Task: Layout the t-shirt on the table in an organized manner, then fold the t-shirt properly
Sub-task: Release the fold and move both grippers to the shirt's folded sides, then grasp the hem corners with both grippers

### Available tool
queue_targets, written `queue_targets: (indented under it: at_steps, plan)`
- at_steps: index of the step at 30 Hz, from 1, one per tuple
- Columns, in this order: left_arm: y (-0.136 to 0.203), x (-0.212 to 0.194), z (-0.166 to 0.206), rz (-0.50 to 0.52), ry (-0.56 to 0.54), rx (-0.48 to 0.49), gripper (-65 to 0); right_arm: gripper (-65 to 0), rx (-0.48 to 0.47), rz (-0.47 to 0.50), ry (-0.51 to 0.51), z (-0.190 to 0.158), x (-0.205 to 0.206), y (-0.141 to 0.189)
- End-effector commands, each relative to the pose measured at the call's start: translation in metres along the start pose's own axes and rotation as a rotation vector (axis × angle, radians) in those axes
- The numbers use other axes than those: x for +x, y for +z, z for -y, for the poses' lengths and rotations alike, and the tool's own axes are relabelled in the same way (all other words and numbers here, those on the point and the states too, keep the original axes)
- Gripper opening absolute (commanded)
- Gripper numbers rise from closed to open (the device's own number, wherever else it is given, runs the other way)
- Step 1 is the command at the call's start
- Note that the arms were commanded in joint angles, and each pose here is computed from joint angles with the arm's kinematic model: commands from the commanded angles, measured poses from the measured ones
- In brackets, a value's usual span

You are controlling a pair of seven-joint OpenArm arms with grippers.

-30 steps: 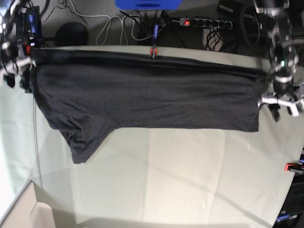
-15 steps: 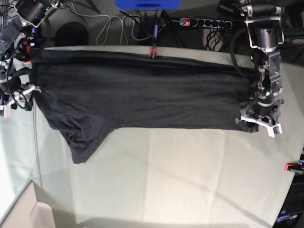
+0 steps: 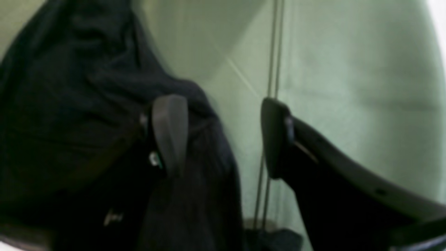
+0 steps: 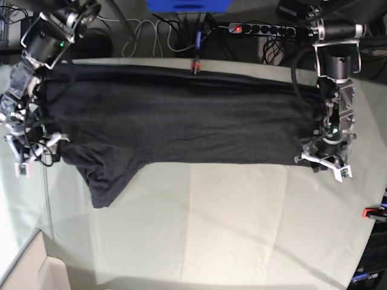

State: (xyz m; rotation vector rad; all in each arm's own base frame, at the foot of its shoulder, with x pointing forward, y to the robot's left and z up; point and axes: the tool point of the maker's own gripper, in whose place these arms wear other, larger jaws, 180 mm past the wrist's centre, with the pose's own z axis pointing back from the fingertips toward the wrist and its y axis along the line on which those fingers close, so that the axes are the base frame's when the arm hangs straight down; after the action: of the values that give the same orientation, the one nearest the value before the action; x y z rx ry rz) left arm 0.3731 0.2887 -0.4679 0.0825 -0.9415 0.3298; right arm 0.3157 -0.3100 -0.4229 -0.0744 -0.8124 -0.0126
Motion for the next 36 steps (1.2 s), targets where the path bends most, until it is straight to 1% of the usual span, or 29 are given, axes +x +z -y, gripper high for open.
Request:
queue_targets:
  at_steps: [1, 3, 6, 8, 9, 13, 16, 33, 36]
  plan:
    - [-0.002, 0.007, 0.004, 0.0, 0.0, -0.016, -43.9, -30.6, -0.013, 0.035, 0.014, 0.007, 0.016, 0.0]
    - [-0.002, 0.007, 0.004, 0.0, 0.0, -0.016, -51.7, -30.6, 0.018, 0.01, 0.045, -0.006, 0.014, -0.008]
    - [-0.002, 0.007, 0.004, 0.0, 0.0, -0.016, -64.4, -30.6, 0.06, -0.013, 0.058, -0.021, 0.007, -0.016]
    - [-0.001, 0.007, 0.004, 0.0, 0.0, -0.016, -65.0, -30.6, 0.073, 0.014, 0.055, -0.025, 0.01, -0.018]
    - [-0.001, 0.006, 0.003, 0.0, 0.001, -0.015, -64.3, -30.6, 0.085, 0.031, 0.053, -0.029, 0.011, -0.02]
    - [-0.001, 0.008, 0.0, 0.004, -0.001, -0.011, -65.0, -30.6, 0.122, 0.067, 0.015, -0.039, 0.011, -0.03]
    - [-0.001, 0.008, 0.0, 0.004, 0.001, -0.01, -65.0, -30.6, 0.121, 0.049, 0.004, -0.029, 0.002, -0.033]
    - [-0.001, 0.01, -0.001, 0.006, 0.0, -0.009, -65.0, -30.6, 0.125, 0.034, -0.005, -0.027, -0.007, -0.034]
    - [-0.001, 0.01, 0.0, 0.007, 0.0, -0.01, -65.0, -31.6, 0.129, 0.03, -0.006, -0.03, -0.01, -0.035]
